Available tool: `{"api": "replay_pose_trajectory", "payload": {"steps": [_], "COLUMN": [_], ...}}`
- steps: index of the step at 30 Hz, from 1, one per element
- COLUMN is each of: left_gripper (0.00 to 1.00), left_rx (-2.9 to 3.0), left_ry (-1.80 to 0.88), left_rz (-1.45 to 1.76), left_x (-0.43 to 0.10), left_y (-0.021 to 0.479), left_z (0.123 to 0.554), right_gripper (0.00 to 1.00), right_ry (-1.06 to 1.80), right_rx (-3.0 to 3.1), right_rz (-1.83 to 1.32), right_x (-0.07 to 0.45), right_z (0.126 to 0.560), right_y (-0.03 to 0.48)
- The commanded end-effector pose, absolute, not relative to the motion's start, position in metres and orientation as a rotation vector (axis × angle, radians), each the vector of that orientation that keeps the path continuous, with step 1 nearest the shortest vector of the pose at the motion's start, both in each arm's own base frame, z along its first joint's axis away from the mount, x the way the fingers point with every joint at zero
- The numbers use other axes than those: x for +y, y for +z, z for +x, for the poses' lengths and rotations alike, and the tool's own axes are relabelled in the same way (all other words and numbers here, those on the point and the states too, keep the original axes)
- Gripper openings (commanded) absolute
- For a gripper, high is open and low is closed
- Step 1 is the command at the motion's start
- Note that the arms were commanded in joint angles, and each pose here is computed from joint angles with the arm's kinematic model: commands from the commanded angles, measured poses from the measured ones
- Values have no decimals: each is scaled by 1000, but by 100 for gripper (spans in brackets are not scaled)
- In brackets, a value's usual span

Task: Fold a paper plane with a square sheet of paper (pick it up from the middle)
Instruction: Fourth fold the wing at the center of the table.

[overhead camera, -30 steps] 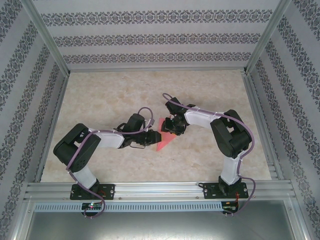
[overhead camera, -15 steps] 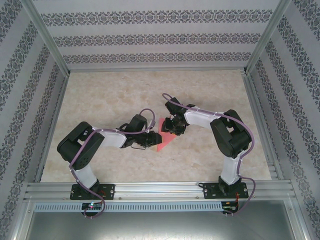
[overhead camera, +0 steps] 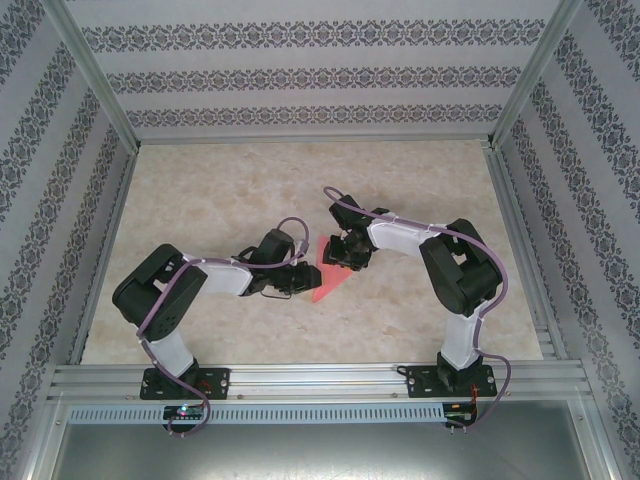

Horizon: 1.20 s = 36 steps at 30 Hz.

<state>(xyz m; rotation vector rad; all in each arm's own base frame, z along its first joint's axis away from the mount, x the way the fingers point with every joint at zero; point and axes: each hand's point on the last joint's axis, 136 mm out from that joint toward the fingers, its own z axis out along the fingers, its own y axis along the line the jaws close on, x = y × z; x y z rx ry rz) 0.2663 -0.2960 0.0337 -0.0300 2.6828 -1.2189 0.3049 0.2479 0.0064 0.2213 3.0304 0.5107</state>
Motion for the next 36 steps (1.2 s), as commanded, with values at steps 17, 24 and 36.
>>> {"api": "replay_pose_trajectory", "payload": {"steps": [17, 24, 36], "left_gripper": [28, 26, 25], "left_rx": [2619, 2679, 2729], "left_ry": [-1312, -1241, -1178], "left_rz": [82, 53, 27], "left_x": [-323, -316, -310], "left_y": [58, 42, 28], "left_z": [272, 271, 269], "right_gripper": [49, 49, 49], "right_ry": [111, 93, 60], "right_rx": [3267, 3275, 3294], "right_rz": [291, 292, 289], "right_x": [199, 197, 195], "right_z": [249, 247, 243], "right_y": [-67, -70, -77]}}
